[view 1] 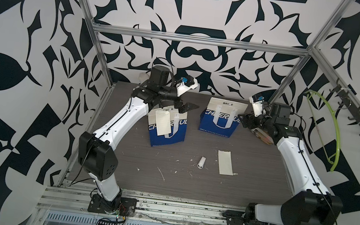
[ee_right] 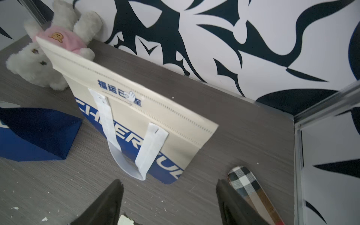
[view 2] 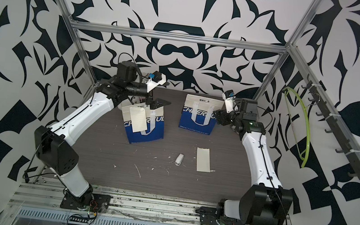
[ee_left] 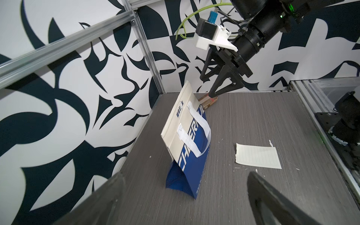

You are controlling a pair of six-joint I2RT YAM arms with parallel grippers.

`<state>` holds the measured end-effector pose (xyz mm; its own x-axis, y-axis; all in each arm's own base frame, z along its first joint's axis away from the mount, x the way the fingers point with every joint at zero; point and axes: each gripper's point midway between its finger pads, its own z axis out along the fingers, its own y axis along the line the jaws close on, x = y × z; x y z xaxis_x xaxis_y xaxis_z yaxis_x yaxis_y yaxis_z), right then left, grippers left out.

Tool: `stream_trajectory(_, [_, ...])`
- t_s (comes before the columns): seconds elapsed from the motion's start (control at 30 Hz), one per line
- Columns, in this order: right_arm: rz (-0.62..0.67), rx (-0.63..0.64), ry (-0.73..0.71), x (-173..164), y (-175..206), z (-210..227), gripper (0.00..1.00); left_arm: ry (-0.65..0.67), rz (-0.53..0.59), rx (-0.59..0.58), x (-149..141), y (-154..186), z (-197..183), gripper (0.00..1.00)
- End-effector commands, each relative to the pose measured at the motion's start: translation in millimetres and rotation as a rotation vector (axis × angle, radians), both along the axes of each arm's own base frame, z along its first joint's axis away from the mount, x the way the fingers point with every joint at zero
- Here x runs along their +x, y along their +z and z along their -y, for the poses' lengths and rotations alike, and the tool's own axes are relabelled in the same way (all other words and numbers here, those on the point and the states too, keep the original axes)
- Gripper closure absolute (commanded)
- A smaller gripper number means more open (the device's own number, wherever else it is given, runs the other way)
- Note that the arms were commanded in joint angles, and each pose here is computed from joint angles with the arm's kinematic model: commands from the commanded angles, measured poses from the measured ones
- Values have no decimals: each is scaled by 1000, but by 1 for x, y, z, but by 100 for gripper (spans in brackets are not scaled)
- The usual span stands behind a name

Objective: Staple the receipts to the bags
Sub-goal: Pick up the takeout bag at the center of the board.

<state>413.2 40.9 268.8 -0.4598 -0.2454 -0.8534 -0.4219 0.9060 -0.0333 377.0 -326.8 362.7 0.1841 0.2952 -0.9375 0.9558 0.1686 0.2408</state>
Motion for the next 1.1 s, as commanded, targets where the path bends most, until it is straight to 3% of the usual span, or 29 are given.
stream_trajectory(0.0, [167,46,160,13,33,-9,23,-25,5,-12,10,-1,20,0])
stream_trajectory(0.2, [117,139,329,31,11,-27,30,-50,-8,-8,43,-19,56,0])
stream_trajectory(0.33, [85,189,386,38,2,-34,56,-51,-29,4,62,-40,74,0])
stream_trajectory(0.47, [151,210,428,35,4,-40,89,-27,-33,21,76,-60,80,0])
stream_trajectory(0.53, [169,207,445,30,4,-42,99,-23,-36,29,80,-67,81,0])
stream_trajectory(0.8, [236,126,622,-9,6,-56,100,-34,-27,40,84,-81,83,0])
stream_trajectory(1.07, [254,183,740,-38,16,-48,100,-87,-6,13,80,-71,82,0])
